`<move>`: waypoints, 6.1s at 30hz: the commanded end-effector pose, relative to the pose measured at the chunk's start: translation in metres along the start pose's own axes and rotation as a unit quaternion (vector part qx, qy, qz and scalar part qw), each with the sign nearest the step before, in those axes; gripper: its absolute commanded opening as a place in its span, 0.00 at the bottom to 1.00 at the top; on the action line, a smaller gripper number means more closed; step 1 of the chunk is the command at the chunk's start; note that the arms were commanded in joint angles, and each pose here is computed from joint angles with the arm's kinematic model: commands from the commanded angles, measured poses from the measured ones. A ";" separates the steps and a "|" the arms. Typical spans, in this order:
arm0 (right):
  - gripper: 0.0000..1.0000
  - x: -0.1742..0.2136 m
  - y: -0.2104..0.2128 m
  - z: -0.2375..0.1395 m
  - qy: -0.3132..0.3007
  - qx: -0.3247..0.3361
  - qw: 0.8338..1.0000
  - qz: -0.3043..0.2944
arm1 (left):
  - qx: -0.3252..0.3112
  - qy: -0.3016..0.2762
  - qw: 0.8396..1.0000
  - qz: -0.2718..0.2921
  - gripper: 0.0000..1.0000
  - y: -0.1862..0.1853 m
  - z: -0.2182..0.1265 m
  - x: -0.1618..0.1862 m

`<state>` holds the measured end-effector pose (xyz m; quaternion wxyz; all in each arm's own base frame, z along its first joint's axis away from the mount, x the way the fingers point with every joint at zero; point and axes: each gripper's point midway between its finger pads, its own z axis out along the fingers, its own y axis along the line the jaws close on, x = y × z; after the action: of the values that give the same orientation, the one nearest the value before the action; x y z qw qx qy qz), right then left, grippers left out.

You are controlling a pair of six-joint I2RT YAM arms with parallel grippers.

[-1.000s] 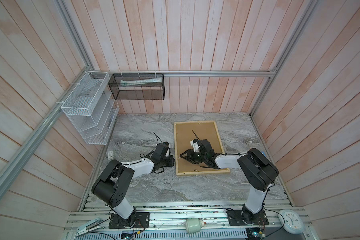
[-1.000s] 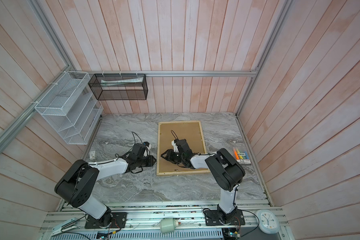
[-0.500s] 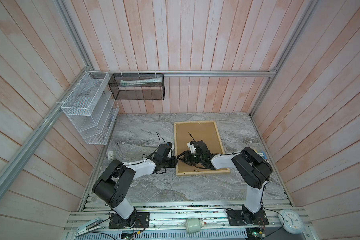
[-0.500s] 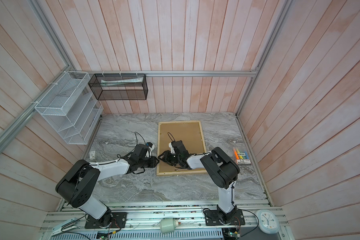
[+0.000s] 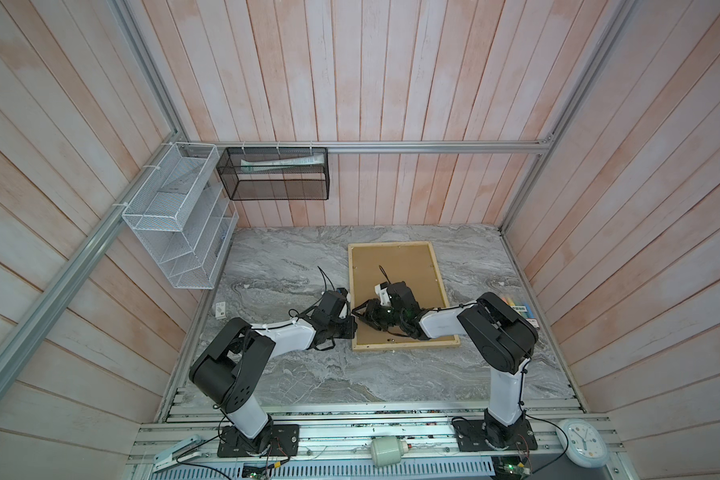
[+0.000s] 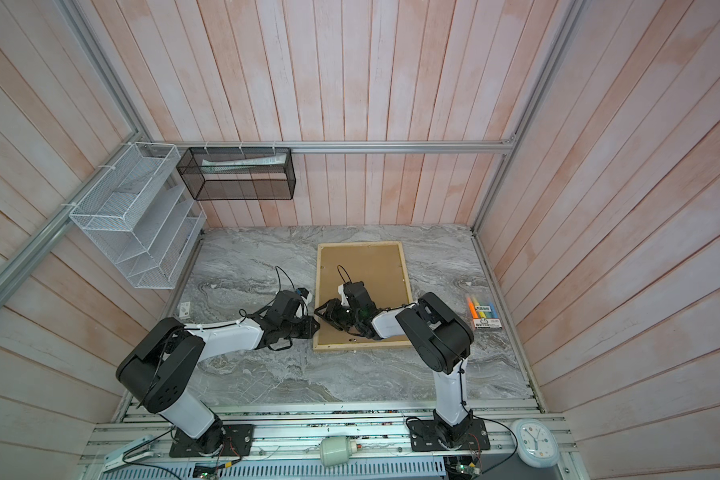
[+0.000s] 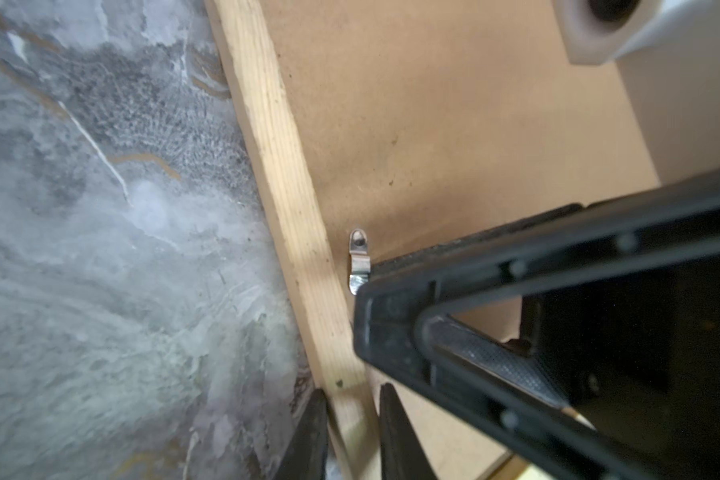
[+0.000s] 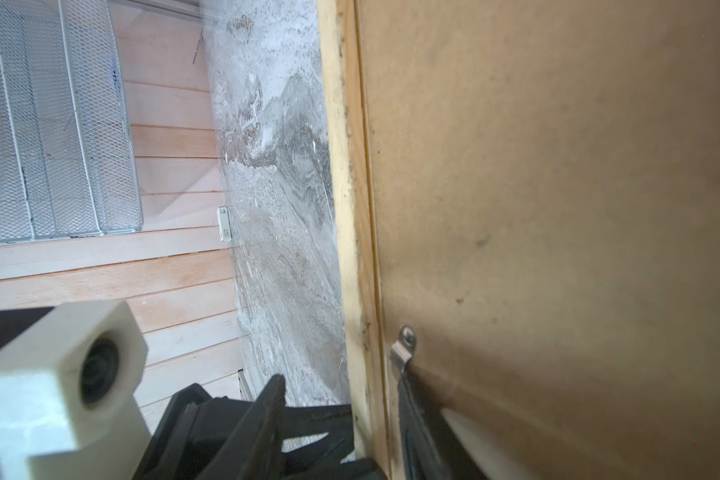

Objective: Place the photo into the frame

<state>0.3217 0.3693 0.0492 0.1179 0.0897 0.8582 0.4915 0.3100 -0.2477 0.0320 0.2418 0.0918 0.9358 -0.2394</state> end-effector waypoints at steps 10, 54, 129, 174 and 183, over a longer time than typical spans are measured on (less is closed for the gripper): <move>0.46 0.000 -0.037 0.012 -0.019 0.041 0.998 0.052 | -0.025 0.040 0.999 0.025 0.16 0.010 0.009 0.018; 0.48 -0.070 0.043 -0.029 -0.165 0.000 0.983 -0.077 | -0.046 -0.014 0.998 0.044 0.13 0.021 0.011 -0.031; 0.27 -0.067 -0.144 -0.188 -0.239 0.129 0.952 0.143 | -0.137 -0.043 0.980 -0.137 0.38 0.016 -0.031 0.008; 0.43 -0.040 -0.116 -0.161 -0.214 0.115 0.967 0.078 | -0.149 -0.048 0.979 -0.132 0.43 0.068 0.002 -0.026; 0.43 -0.051 -0.089 -0.160 -0.207 0.108 0.972 0.019 | -0.136 -0.065 0.984 -0.094 0.43 0.060 -0.005 -0.064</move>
<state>0.3093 0.1708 0.0370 0.2534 0.2531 0.8602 0.3630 0.3802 -0.1872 0.0337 0.2811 -0.0820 0.9455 -0.1423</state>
